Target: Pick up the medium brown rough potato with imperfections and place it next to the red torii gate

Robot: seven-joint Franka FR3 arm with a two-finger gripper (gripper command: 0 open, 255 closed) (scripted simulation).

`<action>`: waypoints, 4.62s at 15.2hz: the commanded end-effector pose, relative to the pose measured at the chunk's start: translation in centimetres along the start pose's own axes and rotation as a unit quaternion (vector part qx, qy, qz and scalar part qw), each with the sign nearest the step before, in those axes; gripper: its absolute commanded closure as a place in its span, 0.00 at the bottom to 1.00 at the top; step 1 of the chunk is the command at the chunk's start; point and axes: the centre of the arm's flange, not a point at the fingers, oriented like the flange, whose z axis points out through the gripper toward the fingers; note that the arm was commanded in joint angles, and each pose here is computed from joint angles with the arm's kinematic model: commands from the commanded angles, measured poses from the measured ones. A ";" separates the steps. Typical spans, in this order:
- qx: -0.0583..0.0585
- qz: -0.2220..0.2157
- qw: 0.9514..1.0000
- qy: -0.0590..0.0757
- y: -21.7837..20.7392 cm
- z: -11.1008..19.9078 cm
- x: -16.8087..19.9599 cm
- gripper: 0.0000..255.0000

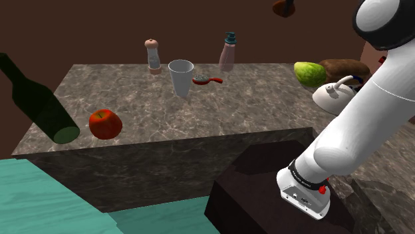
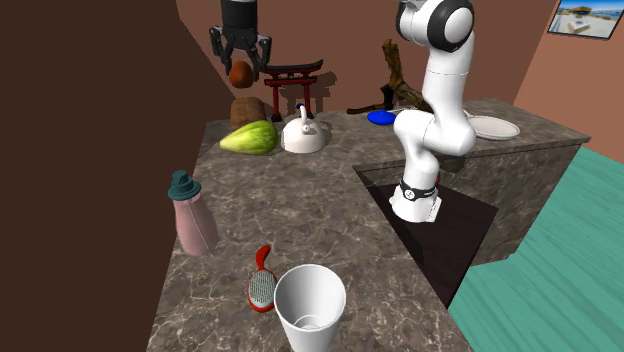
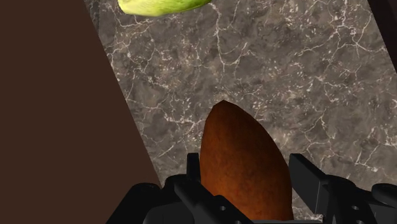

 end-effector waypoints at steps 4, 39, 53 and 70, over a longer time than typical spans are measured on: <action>0.000 0.000 1.000 0.000 -1.2 0.3 -5.9 1.00; 0.000 0.000 1.000 0.000 -10.4 4.8 -50.9 1.00; 0.000 0.000 1.000 0.000 -14.1 6.6 -68.9 1.00; 0.000 0.000 1.000 0.000 -16.1 13.8 -72.3 1.00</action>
